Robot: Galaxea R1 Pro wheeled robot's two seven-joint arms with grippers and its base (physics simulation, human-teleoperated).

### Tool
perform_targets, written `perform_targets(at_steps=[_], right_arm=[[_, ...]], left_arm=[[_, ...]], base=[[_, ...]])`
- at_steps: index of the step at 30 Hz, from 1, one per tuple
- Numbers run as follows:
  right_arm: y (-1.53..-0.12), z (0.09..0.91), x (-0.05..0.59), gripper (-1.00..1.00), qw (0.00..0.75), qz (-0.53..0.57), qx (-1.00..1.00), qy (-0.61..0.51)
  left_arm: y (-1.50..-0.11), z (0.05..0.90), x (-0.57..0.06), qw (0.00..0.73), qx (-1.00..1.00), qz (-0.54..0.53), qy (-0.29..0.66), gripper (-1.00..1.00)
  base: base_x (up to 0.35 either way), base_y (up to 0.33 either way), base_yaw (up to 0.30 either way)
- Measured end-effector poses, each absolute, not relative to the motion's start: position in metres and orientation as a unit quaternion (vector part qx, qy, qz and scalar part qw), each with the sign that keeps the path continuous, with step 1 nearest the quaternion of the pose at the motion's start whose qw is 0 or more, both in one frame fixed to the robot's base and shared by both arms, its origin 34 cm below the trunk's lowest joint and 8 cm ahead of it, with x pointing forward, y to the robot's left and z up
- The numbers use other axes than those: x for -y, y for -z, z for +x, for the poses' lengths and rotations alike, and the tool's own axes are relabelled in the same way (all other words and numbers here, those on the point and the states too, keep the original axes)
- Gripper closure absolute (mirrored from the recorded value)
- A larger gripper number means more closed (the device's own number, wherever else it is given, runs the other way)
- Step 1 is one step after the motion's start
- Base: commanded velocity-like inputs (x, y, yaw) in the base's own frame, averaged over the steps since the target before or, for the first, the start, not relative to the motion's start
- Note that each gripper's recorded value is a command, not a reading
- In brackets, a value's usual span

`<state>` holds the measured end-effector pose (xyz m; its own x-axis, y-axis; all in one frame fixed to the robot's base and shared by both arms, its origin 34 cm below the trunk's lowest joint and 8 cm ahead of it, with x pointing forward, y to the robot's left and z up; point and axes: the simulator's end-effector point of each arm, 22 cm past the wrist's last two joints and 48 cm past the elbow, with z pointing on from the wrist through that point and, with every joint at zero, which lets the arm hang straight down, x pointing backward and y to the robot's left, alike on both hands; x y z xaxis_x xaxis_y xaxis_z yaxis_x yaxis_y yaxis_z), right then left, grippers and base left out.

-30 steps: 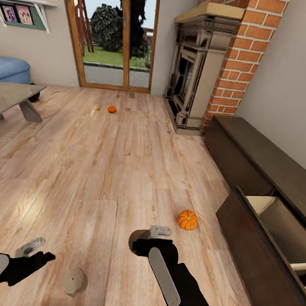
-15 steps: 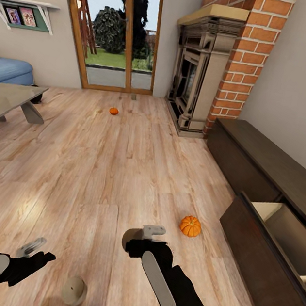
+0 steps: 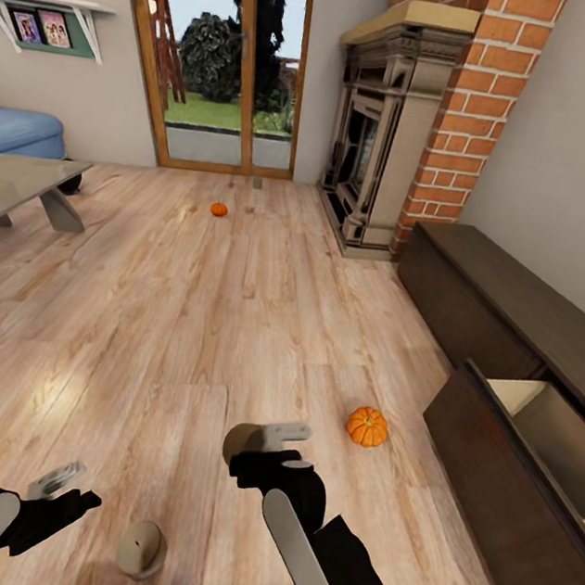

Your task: Place each of the two pumpkins and all three candles from the living room inside a cabinet in the living room (use any cabinet), then make sure every cabinet is closed, and position the cauldron so it is next to a table in the living room.

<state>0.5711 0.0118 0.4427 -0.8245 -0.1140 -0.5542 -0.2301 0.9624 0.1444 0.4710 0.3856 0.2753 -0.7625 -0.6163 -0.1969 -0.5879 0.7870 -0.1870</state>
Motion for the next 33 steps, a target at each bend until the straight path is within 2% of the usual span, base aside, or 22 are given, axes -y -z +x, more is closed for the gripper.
perform_targets(at_steps=[16, 24, 33], right_arm=[[-0.417, 0.564, -0.014, 1.0, 0.262, -0.094, -0.955, -0.103], [-0.418, 0.565, -0.014, 1.0, 0.265, -0.092, -0.954, -0.104], [-0.417, 0.566, -0.013, 1.0, 0.265, -0.092, -0.954, -0.102]], left_arm=[[-0.254, 0.461, -0.388, 0.111, -0.939, -0.323, 0.046, -1.0], [-0.254, 0.461, -0.388, 0.111, -0.939, -0.322, 0.046, -1.0], [-0.254, 0.461, -0.388, 0.112, -0.939, -0.322, 0.046, -1.0]], base=[[0.005, 0.0, 0.245], [0.178, 0.0, 0.034], [-0.059, 0.033, -0.083]])
